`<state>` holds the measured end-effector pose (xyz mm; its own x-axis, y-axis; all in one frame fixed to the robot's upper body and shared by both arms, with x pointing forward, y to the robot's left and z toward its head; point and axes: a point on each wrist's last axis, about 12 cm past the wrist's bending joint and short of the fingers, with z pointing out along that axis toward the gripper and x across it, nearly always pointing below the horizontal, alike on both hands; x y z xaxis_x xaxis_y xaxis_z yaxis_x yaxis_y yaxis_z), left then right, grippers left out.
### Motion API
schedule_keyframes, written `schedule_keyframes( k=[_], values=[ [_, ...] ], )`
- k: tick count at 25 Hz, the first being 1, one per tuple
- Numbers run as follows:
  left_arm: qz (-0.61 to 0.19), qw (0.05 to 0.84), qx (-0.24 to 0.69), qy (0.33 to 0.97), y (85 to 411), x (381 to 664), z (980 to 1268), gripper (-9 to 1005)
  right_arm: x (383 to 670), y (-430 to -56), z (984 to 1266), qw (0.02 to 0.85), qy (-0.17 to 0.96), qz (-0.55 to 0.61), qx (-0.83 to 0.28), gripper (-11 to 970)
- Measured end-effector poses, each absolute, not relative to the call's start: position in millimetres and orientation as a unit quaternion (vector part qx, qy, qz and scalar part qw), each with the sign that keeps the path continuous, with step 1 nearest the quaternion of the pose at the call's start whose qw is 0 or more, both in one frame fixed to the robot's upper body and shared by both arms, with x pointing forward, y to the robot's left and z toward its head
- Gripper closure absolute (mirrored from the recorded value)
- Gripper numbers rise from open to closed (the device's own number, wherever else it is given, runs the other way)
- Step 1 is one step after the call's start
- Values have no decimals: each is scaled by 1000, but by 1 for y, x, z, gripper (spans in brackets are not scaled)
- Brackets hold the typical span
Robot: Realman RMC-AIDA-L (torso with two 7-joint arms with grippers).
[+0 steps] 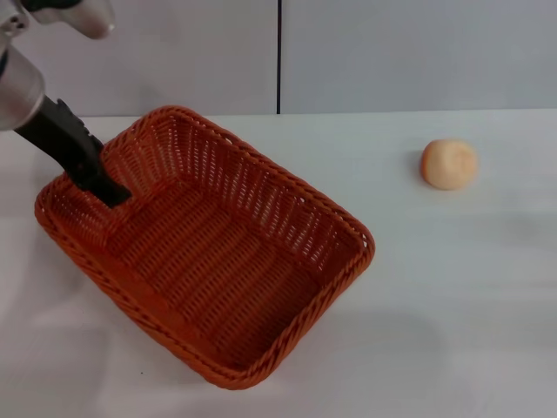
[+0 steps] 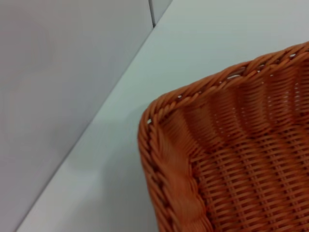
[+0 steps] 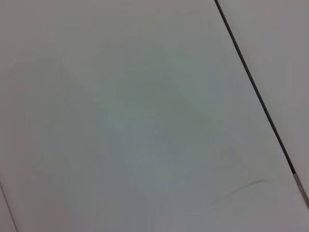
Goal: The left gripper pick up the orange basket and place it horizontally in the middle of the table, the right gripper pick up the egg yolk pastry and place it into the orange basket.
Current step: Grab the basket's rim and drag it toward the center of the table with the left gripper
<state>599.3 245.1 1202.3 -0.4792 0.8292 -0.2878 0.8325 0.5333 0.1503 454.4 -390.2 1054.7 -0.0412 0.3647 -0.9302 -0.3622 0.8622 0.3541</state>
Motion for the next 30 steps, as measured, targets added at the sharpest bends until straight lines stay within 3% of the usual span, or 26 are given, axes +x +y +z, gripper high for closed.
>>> schedule_keyframes(
  k=[9, 23, 30],
  values=[
    [-1, 174, 480, 860, 230, 607, 1195, 261, 456, -389, 1054, 692, 673, 262, 1, 309],
    [-7, 215, 490, 845, 217, 612, 1207, 274, 460, -389, 1053, 690, 678, 255, 5, 309],
    [14, 220, 508, 832, 198, 618, 1194, 281, 462, -389, 1053, 689, 680, 251, 3, 309]
  ],
)
